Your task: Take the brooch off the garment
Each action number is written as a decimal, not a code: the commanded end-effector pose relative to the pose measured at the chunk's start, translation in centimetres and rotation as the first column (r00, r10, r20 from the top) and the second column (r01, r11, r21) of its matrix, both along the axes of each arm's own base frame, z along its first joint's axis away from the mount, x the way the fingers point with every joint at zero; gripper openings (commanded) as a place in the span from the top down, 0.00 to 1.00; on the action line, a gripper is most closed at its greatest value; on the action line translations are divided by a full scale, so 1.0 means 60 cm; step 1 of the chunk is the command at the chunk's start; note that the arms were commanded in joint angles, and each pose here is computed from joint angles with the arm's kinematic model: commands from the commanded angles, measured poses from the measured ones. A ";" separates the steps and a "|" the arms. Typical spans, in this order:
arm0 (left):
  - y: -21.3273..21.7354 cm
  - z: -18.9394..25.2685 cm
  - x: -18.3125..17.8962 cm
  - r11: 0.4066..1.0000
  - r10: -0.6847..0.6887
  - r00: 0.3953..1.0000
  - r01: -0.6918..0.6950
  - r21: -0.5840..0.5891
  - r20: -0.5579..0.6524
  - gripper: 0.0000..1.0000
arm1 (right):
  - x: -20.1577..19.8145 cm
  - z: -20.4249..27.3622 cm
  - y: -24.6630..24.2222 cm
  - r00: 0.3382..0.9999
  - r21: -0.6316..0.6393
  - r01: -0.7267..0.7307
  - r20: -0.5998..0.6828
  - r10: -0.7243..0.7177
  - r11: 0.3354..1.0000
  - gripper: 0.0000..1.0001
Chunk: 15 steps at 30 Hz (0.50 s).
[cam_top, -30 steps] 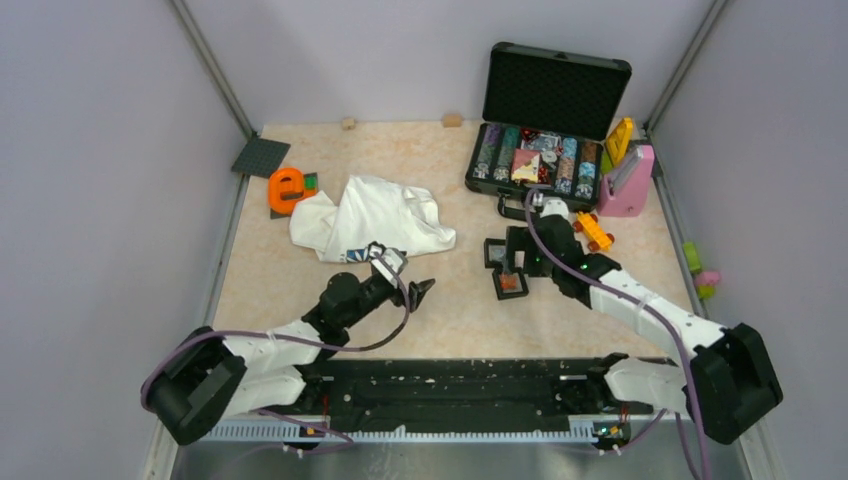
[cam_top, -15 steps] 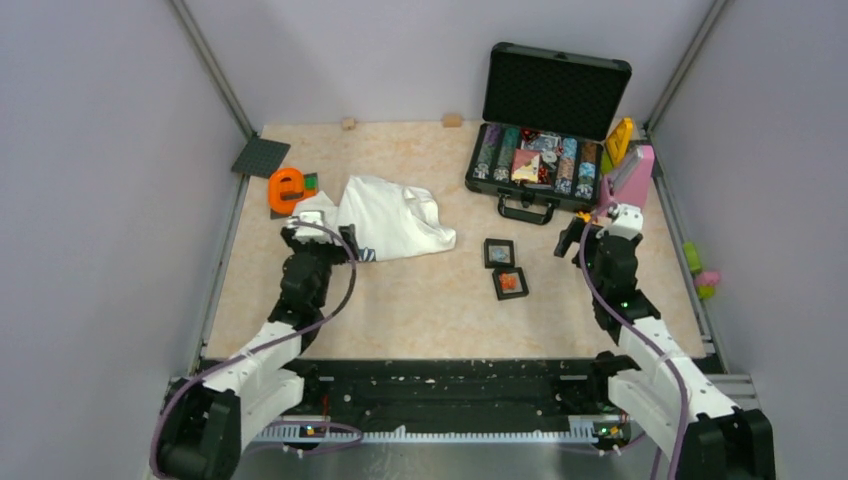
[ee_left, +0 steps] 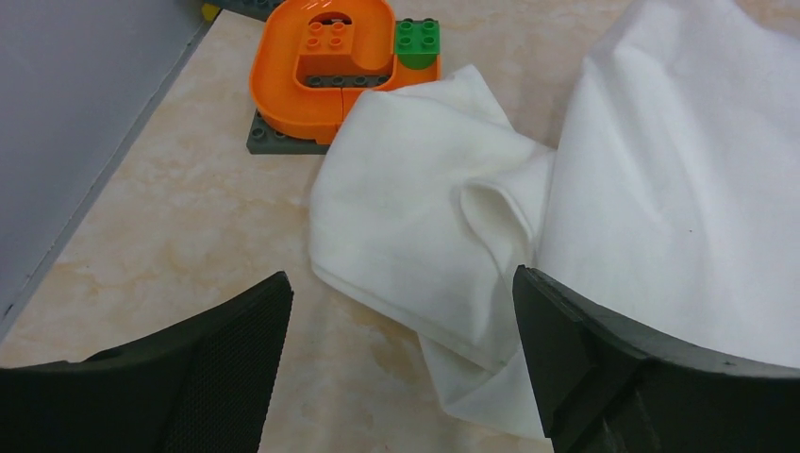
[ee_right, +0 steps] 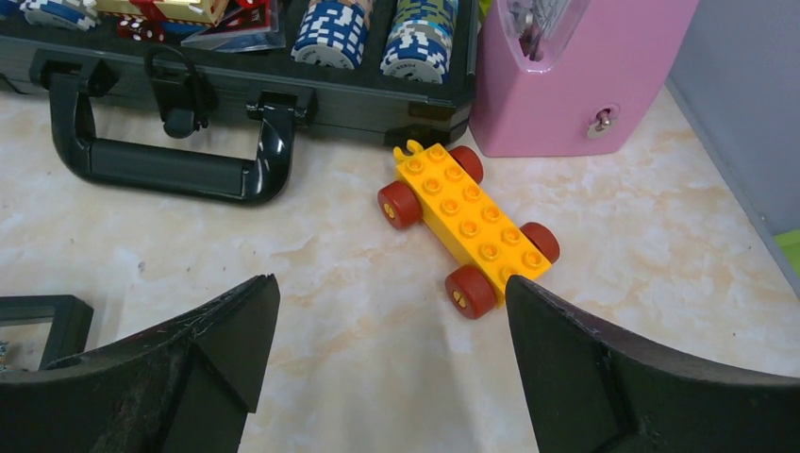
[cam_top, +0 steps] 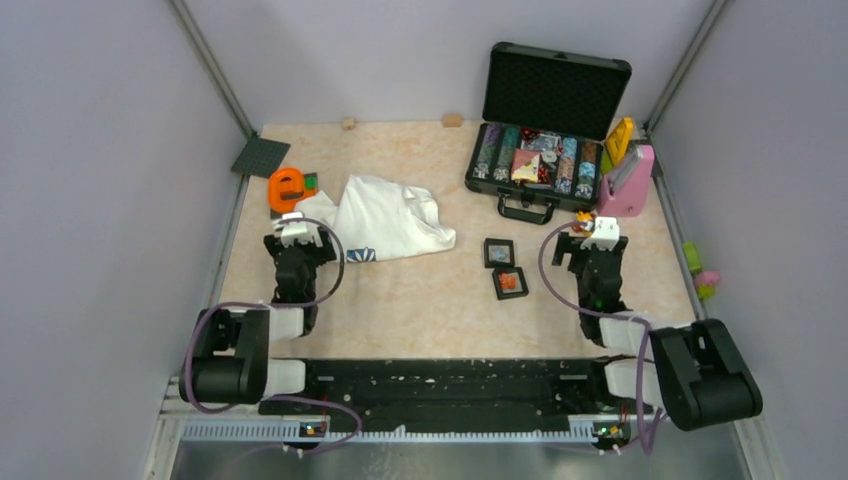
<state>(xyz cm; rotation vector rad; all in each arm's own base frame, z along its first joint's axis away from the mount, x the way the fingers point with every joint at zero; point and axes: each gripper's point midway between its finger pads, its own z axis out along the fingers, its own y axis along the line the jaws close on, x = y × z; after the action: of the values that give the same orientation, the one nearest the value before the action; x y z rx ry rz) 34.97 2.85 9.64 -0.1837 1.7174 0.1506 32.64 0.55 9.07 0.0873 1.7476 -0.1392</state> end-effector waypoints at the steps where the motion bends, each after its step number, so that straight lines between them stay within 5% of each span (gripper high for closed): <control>1: -0.002 0.052 0.034 0.999 -0.038 0.991 0.037 0.011 0.129 0.10 | 0.033 0.061 -0.015 0.985 -0.031 0.032 0.168 -0.026 0.999 0.08; 13: 0.006 0.020 0.058 1.000 -0.002 0.998 0.002 -0.005 0.069 0.17 | 0.049 0.031 -0.044 0.982 0.006 0.100 0.163 -0.100 0.995 0.13; 15: 0.007 0.023 0.058 1.000 0.000 0.997 0.001 -0.002 0.079 0.02 | 0.051 0.027 -0.047 0.982 0.031 0.113 0.152 -0.116 0.993 0.12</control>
<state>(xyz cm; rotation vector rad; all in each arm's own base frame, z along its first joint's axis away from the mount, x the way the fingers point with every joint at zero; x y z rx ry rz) 37.70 2.80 9.38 -0.1574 1.6969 0.1325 34.32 -1.98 8.59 0.1528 1.6610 -0.2230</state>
